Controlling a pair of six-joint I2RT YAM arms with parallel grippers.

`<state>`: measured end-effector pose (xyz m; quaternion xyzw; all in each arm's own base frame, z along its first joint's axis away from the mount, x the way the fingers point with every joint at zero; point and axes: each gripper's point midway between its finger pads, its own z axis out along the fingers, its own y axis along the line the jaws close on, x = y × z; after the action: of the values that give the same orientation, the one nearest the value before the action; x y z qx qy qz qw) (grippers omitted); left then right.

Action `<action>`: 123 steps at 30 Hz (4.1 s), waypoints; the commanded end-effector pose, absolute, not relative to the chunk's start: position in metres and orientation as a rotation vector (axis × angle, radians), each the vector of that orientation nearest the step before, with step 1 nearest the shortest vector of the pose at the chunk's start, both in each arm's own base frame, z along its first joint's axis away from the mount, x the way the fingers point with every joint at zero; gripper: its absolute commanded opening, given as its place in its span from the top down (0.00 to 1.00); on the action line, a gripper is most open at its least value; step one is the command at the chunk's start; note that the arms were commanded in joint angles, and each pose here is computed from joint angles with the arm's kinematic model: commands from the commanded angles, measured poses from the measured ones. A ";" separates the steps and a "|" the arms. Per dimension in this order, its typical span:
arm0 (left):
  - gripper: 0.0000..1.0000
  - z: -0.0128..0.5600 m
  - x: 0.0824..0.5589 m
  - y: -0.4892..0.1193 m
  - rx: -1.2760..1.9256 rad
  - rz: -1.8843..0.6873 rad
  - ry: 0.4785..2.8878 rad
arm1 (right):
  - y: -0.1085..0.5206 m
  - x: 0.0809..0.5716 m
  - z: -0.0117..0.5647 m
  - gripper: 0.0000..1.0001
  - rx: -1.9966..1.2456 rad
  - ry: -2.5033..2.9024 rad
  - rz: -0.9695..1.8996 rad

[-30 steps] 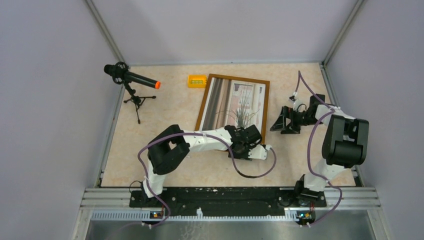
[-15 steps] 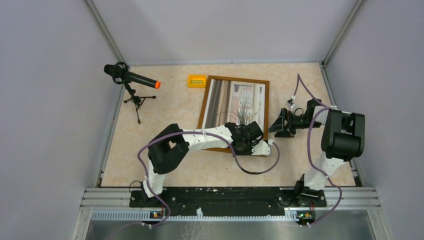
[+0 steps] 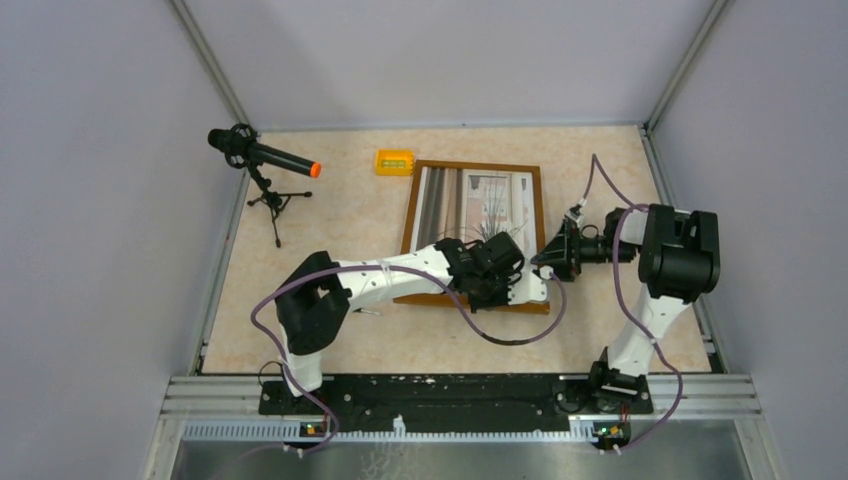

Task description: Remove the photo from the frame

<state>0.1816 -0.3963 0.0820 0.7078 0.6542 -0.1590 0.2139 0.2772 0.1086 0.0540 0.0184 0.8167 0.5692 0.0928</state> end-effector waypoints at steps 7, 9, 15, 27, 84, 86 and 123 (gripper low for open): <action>1.00 0.127 0.178 -0.432 1.836 -0.599 1.617 | 0.132 0.278 0.076 0.36 0.015 2.243 1.989; 1.00 0.124 0.179 -0.434 1.836 -0.592 1.618 | 0.132 0.277 0.073 0.40 0.031 2.249 2.004; 1.00 0.124 0.177 -0.443 1.833 -0.591 1.603 | 0.134 0.274 0.061 0.48 0.061 2.293 2.009; 0.31 0.145 0.176 -0.427 1.805 -0.613 1.667 | 0.116 0.279 0.068 0.91 0.053 2.356 1.805; 0.01 0.314 0.295 -0.255 0.984 -0.753 1.848 | 0.087 0.334 0.211 1.00 -1.209 1.904 -0.453; 0.01 0.318 0.297 -0.250 0.953 -0.747 1.839 | 0.094 0.322 0.190 1.00 -1.260 1.874 -0.424; 0.01 0.211 0.272 -0.243 1.161 -0.793 1.976 | 0.199 0.197 0.097 0.01 -1.635 1.916 0.374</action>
<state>0.2846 -0.2363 0.2211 0.4086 0.7847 -0.2847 0.3691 0.1876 0.1677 0.0527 -0.6479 0.7180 0.0616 0.2470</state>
